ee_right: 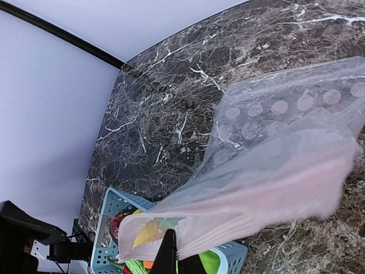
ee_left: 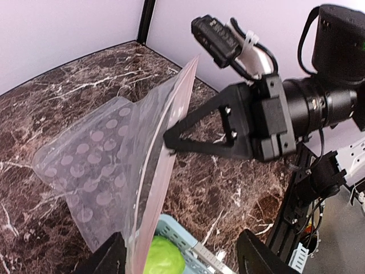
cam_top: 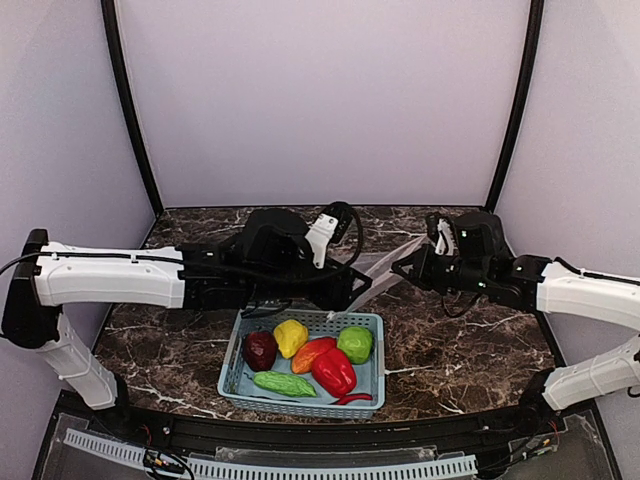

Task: Place the food in the zip-top bag and seal the zipper
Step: Open the zipper food storage bag.

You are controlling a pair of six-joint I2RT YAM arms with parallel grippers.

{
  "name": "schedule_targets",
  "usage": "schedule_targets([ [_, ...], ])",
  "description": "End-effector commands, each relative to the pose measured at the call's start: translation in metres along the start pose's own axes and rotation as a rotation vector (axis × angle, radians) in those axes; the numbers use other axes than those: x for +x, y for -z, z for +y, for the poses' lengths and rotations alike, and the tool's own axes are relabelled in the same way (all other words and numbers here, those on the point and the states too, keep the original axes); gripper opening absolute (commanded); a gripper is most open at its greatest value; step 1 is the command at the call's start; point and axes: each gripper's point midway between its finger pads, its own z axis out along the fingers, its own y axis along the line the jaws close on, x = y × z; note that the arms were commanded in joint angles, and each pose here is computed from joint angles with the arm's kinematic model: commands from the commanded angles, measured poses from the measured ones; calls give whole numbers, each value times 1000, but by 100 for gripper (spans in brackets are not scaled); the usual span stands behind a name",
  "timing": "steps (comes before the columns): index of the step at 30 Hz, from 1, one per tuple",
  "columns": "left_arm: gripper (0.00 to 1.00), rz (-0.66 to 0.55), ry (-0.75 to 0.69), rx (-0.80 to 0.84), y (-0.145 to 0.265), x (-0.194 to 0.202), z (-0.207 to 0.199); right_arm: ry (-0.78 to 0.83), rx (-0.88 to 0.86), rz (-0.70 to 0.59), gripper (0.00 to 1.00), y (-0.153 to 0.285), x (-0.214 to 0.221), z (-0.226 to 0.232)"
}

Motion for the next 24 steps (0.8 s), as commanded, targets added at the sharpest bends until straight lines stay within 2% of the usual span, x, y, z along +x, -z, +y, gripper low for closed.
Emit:
schedule_targets([
  [1, 68, 40, 32, 12, -13, -7, 1, 116, -127, -11, 0, 5, -5, 29],
  [8, 67, 89, 69, -11, -41, -3, 15, 173, -179, 5, 0, 11, 1, 37],
  [14, 49, 106, 67, -43, -49, 3, 24, 203, -198, 23, 0, 13, 6, 38],
  [19, 46, 101, 61, -64, -49, 4, 29, 221, -198, 42, 0, 11, 10, 38],
  [22, 26, 89, 57, -62, -50, 1, 29, 235, -194, 52, 0, 11, 10, 38],
  [24, 18, 88, 50, -62, -51, 2, 30, 241, -186, 55, 0, 10, 10, 37],
])
